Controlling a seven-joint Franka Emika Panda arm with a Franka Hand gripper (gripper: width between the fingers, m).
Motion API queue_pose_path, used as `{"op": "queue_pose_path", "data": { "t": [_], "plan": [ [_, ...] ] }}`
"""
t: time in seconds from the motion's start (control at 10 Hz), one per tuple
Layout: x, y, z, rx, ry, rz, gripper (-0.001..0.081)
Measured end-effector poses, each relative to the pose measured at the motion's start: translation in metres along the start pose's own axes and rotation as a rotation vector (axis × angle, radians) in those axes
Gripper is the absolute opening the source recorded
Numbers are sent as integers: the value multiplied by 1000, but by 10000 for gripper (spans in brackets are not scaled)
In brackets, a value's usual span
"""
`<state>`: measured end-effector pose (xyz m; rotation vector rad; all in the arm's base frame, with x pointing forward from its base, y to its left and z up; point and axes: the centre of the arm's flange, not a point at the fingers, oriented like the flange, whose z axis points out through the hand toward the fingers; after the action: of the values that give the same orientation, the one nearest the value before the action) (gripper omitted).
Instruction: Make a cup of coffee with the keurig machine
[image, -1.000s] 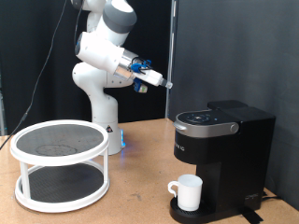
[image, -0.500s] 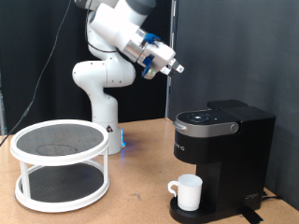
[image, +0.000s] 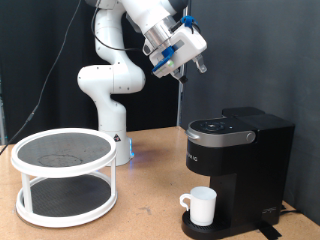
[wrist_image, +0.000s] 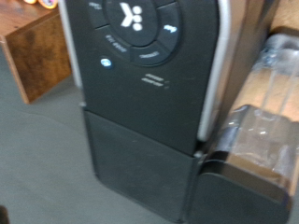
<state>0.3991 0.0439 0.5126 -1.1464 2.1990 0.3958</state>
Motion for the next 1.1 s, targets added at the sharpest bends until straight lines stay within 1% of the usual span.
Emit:
{"op": "queue_pose_path", "data": {
  "t": [0.1,0.2,0.4,0.5,0.6,0.7,0.9,1.1],
  "plan": [
    [-5,0,-1,15,1,13,734],
    [-17,3,-3,19,41,0,734],
    [-45,5,-3,4,189,-58,734],
    [-58,3,-3,8,241,-69,734],
    [-69,-2,-1,8,277,-73,734],
    [-77,-10,1,9,309,-75,734],
    [-85,-28,9,19,357,-65,734],
    [-86,-46,19,26,372,-30,734]
  ]
}}
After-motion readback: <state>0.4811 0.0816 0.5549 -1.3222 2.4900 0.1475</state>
